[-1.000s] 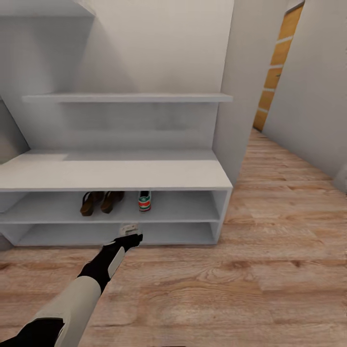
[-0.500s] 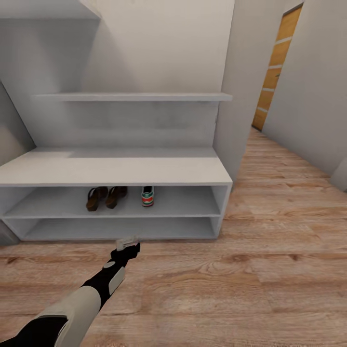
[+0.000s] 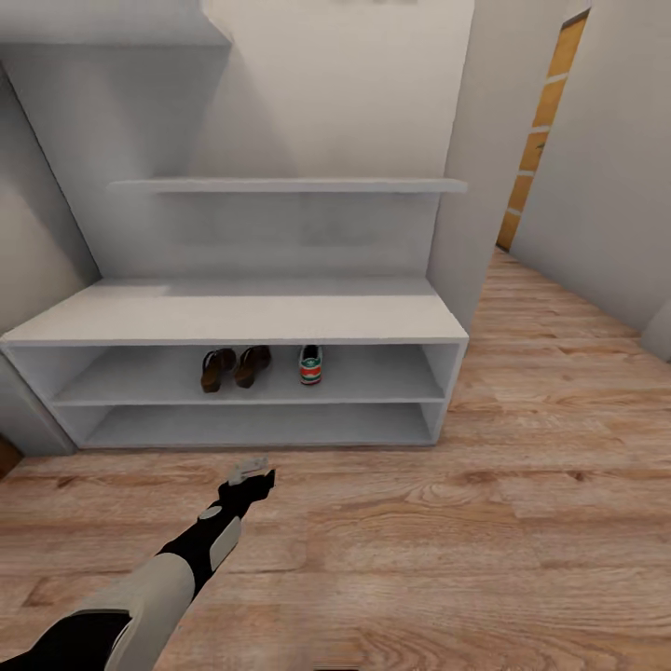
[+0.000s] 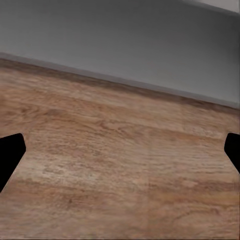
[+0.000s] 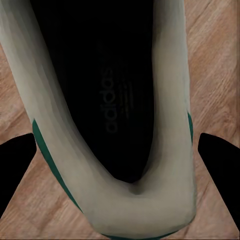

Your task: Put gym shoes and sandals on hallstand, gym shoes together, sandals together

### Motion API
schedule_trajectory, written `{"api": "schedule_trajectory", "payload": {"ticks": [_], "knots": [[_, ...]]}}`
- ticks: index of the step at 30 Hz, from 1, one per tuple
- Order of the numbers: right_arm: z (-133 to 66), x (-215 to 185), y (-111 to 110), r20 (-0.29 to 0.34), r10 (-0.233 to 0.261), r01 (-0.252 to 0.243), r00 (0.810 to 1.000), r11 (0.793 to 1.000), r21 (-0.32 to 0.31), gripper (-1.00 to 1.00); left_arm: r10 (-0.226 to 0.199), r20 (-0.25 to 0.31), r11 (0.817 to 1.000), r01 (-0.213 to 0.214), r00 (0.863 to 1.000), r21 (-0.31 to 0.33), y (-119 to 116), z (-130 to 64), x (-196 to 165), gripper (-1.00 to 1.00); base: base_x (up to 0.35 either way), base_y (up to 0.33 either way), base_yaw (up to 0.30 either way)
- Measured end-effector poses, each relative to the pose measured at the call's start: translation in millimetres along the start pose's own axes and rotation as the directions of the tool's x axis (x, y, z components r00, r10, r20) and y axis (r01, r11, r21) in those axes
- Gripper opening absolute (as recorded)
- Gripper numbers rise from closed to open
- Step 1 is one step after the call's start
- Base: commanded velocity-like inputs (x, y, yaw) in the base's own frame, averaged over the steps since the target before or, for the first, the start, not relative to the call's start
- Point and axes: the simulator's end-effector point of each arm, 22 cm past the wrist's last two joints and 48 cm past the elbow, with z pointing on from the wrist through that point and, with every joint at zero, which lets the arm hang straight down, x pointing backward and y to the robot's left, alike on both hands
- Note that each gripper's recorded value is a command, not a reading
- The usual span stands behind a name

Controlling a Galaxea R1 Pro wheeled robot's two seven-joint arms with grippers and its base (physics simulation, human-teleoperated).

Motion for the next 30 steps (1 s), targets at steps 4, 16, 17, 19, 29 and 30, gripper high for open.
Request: {"api": "schedule_trajectory", "payload": {"ticks": [4,16,17,19,29,30], "knots": [[0.0,0.1,0.0,0.000,0.000,0.000,1.000,1.000,0.000,-1.00,0.009,0.005,1.000,-0.009,1.000,-0.004,13.5,0.4,-4.0,1.00,-0.210,0.257,0.000],[-0.3,-1.1,0.8,0.002,-0.001,0.001,1.000,1.000,-0.002,-1.00,0.014,0.007,1.000,-0.014,1.000,-0.009,20.3,0.3,-5.5,1.00,-0.188,0.264,0.000],[-0.3,-1.2,0.8,0.003,-0.001,0.001,1.000,1.000,-0.002,-1.00,0.014,0.006,1.000,-0.013,1.000,-0.009,20.4,0.2,-5.4,1.00,-0.065,0.286,0.000],[-0.4,-1.2,0.8,0.003,-0.001,0.001,1.000,1.000,-0.002,-1.00,0.013,0.006,1.000,-0.013,1.000,-0.010,20.4,0.2,-5.5,1.00,-0.007,0.295,0.000],[-0.5,-1.6,0.8,0.003,-0.001,0.001,1.000,1.000,-0.002,-1.00,0.016,0.008,1.000,-0.016,1.000,-0.002,19.5,0.3,-6.8,1.00,0.050,0.175,0.000],[-0.5,-1.6,0.8,0.003,-0.001,0.001,1.000,1.000,-0.002,-1.00,0.018,0.009,1.000,-0.018,1.000,0.006,18.8,0.3,-7.2,1.00,0.006,0.013,0.000]]}}
